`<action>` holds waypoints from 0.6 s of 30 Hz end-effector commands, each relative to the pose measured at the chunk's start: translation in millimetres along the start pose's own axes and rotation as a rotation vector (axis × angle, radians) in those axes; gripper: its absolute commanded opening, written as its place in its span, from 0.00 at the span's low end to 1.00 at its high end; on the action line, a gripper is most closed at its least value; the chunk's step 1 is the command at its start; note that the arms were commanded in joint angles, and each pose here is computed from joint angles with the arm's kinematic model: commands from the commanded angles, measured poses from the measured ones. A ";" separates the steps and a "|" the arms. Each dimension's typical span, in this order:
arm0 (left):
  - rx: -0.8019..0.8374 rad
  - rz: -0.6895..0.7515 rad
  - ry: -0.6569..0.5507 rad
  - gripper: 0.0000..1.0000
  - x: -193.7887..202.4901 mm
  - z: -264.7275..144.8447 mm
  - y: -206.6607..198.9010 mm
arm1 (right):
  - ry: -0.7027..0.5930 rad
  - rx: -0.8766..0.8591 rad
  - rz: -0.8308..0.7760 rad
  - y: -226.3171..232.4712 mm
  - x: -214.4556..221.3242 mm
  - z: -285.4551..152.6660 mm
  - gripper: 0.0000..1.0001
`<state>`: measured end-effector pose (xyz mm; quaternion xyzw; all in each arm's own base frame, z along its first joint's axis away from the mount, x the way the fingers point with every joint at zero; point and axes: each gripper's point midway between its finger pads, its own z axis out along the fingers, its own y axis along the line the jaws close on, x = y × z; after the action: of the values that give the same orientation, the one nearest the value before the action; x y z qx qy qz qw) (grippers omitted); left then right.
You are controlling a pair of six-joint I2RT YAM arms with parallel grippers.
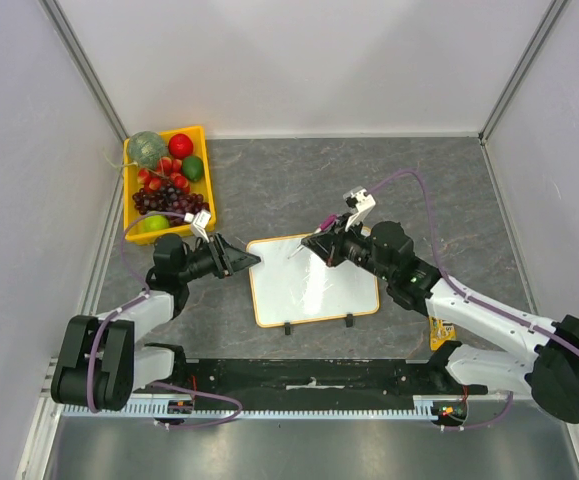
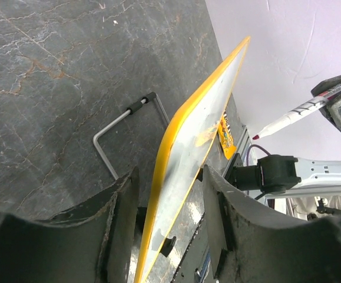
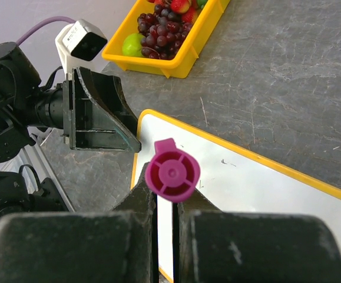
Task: Write a sentence on the whiteboard
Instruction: Hold the whiteboard at the center of the board.
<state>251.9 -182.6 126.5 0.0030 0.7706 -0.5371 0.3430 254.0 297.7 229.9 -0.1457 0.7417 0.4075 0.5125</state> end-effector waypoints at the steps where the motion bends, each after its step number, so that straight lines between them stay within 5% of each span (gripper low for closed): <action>1: 0.060 0.043 -0.002 0.50 -1.7 2.2 -9.5 | -0.092 0.006 -0.031 9.6 -28.0 8.4 0.00; 9: 0.074 0.044 0.040 0.45 14.3 6.7 -7.5 | -0.094 -0.004 -0.044 16.3 -29.2 16.8 0.00; 18: 0.060 0.045 0.054 0.10 18.3 7.4 -5.0 | -0.092 0.015 -0.073 19.6 -25.7 22.9 0.00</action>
<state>239.1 -196.6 117.6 0.0320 0.7670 -0.5537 0.3226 259.1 317.7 226.6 -0.1550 0.7429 0.3902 0.5214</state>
